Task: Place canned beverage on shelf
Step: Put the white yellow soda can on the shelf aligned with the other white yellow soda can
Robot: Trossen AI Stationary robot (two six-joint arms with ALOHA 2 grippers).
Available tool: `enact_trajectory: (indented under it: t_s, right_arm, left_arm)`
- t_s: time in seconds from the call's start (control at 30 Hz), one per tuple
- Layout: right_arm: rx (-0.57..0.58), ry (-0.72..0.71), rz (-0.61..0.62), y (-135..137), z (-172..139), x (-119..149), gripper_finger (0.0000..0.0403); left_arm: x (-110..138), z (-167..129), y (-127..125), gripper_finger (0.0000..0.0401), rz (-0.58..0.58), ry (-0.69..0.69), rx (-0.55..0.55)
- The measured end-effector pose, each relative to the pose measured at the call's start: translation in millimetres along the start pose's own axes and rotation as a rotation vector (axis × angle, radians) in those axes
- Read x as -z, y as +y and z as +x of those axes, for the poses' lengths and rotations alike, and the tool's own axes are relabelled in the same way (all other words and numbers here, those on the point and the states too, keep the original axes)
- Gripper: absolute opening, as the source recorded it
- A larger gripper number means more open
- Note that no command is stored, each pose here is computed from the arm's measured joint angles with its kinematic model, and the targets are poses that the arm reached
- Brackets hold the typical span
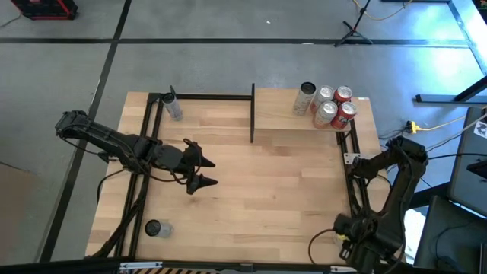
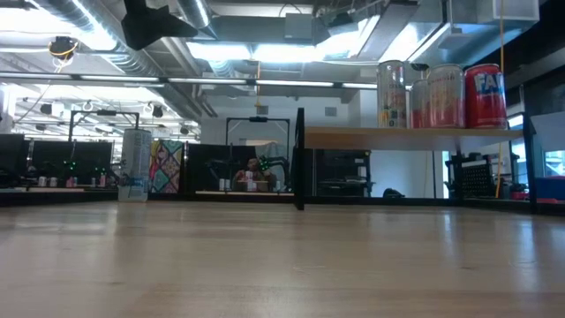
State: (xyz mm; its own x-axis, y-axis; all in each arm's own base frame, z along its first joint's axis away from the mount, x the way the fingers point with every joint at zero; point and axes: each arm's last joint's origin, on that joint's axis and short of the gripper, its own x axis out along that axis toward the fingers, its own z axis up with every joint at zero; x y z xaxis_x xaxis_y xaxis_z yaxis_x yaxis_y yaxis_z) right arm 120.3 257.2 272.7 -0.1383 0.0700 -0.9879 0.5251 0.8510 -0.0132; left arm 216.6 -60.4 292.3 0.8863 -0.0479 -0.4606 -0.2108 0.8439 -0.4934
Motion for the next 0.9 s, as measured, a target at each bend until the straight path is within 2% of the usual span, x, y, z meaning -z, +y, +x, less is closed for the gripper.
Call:
enact_trajectory:
  t_s: [0.23, 0.33, 0.47, 0.63, 0.9]
  right_arm:
    - [-0.131, -0.188, -0.102, 9.4, -40.3, -11.3, 0.0230]
    - [-0.138, -0.264, -0.142, 6.9, -63.7, -23.6, 0.0230]
    - [-0.092, -0.339, -0.196, -6.0, -97.1, -42.2, 0.0230]
    - [-0.184, -0.475, -0.284, -16.4, -142.0, -74.0, 0.0230]
    - [-0.138, -0.614, -0.356, -51.6, -182.9, -136.8, 0.0230]
  left_arm:
    - [1.0, -0.1, -1.1, 0.0373, 0.000, 0.032, 0.037]
    - [0.9, -0.5, -1.1, 0.0373, -0.001, 0.033, 0.040]
    - [-3.5, -7.5, 0.0, 0.0373, -0.014, 0.011, 0.051]
    - [-15.9, -23.3, 2.7, 0.0373, -0.029, -0.037, 0.056]
    - [-35.0, -39.4, 14.4, 0.0373, -0.004, -0.087, 0.057]
